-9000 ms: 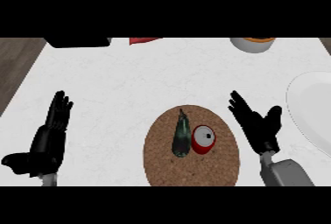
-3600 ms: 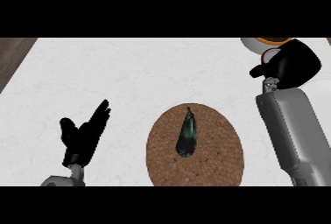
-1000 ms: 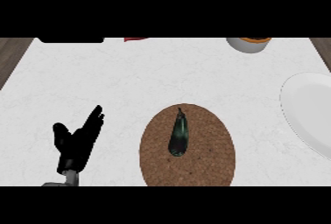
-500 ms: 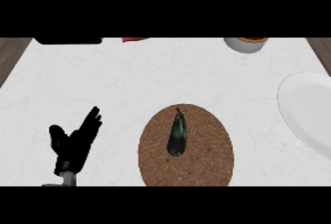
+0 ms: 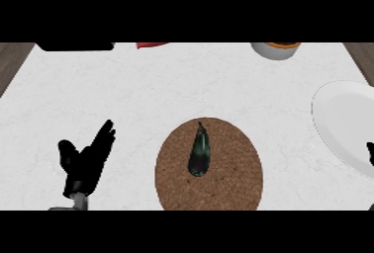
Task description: Pick the can from the placemat and place it in the plate
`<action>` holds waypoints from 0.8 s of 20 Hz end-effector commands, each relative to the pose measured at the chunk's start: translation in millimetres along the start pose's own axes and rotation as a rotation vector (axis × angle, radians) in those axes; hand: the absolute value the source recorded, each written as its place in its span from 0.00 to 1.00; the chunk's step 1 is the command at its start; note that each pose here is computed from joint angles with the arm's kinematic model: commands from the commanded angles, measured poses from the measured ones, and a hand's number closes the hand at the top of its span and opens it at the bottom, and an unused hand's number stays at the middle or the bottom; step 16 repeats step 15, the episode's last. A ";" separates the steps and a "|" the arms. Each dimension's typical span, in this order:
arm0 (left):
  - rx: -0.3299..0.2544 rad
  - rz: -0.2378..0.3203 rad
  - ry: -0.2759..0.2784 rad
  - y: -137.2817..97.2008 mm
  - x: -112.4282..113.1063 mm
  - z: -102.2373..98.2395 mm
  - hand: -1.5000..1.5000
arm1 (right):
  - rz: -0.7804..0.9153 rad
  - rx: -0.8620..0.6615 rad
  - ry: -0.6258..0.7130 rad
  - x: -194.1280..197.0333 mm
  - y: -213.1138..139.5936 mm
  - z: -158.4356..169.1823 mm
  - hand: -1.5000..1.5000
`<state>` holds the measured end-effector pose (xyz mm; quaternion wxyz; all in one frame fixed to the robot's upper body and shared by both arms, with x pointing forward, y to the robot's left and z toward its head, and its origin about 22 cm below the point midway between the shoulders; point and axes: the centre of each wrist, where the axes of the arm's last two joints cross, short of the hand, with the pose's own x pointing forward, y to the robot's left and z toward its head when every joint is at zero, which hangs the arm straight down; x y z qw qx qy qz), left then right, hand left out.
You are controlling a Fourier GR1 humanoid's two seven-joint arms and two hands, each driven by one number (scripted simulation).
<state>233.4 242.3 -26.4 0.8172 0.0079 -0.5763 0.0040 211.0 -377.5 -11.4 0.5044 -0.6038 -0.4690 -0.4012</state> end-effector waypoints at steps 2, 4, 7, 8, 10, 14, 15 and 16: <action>-0.003 -0.006 0.033 -7.0 -11.4 5.4 0.50 | 0.048 0.044 0.021 -20.8 -23.7 47.4 0.00; -0.007 -0.004 0.058 -4.3 -6.8 -4.2 0.50 | 0.058 0.068 0.013 -16.1 -49.1 48.5 0.00; 0.004 0.006 0.036 0.8 -14.9 -14.4 0.50 | 0.088 0.089 0.031 -17.8 -52.5 73.6 0.00; -0.015 -0.006 0.057 -7.4 -12.8 1.3 0.50 | 0.097 0.095 0.020 -17.5 -50.7 75.0 0.00; -0.006 -0.009 0.042 9.3 -13.1 -6.0 0.50 | 0.088 0.089 0.025 -16.6 -57.5 94.8 0.00; -0.009 -0.010 0.031 -9.0 -2.9 6.6 0.50 | 0.104 0.090 0.029 -15.4 -71.2 105.8 0.00; -0.045 -0.014 0.052 3.3 -6.5 5.7 0.50 | 0.110 0.079 0.036 -17.0 -71.0 100.4 0.00; -0.045 -0.014 0.052 3.3 -6.5 5.7 0.50 | 0.110 0.079 0.036 -17.0 -71.0 100.4 0.00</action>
